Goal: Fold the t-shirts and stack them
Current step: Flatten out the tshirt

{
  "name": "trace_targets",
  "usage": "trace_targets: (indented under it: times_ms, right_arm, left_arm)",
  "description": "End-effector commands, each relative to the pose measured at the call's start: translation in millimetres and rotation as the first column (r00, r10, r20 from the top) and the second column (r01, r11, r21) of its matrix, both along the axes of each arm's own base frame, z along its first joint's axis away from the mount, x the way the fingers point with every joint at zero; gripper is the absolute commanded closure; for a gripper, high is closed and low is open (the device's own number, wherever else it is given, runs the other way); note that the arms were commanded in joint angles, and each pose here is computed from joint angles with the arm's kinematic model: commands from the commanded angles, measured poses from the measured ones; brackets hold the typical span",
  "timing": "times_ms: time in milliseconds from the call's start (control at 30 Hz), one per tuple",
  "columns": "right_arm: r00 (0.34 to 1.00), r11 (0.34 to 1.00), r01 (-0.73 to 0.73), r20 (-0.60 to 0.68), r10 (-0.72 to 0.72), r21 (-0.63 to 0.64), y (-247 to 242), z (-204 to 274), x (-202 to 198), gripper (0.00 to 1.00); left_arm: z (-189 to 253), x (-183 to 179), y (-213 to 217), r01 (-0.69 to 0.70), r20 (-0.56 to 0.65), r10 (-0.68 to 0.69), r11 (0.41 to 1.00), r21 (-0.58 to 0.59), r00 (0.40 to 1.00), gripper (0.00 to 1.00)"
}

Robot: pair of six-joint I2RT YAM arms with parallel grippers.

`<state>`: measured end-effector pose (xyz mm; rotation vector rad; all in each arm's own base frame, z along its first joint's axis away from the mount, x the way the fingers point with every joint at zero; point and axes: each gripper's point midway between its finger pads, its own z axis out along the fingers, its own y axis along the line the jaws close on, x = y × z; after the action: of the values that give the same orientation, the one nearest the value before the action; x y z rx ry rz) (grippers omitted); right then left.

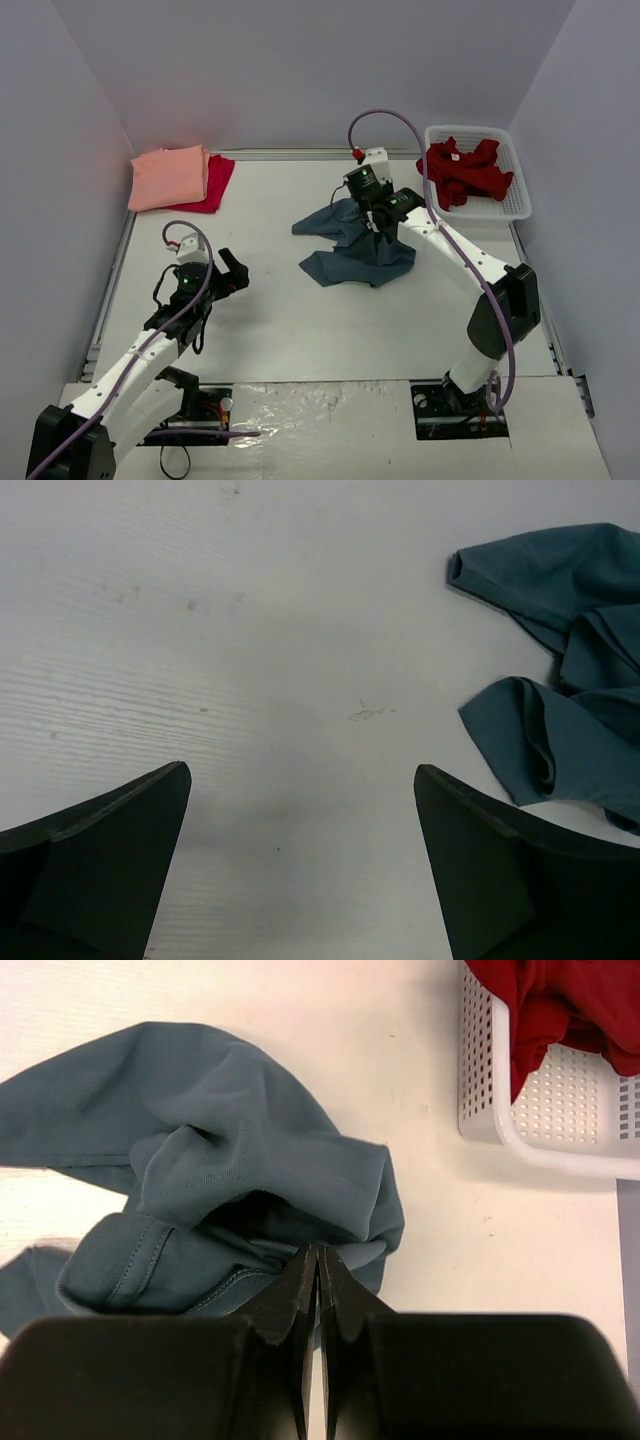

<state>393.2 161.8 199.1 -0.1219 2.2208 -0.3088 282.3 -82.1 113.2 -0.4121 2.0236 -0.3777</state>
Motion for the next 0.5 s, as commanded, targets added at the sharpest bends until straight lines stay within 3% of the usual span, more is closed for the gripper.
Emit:
trace_targets:
  times_ms: [0, 267, 467]
  right_arm:
    - [1.0, 1.0, 0.007, 0.001, -0.007, -0.022, -8, 6, -7, 1.0]
    - [0.999, 1.0, -0.022, -0.038, 0.022, 0.005, 3, -8, -7, 1.0]
    - [0.988, 0.985, -0.152, 0.01, 0.151, 0.079, 54, 20, -19, 1.0]
  left_arm:
    - [2, 3, -20, 0.079, 0.03, -0.077, 0.995, -0.062, 0.997, 0.06]
    - [0, 4, -54, 0.168, 0.056, -0.163, 0.979, -0.111, 0.985, 0.06]
    - [16, 5, -65, 0.182, 0.111, -0.171, 0.978, -0.098, 0.979, 0.06]
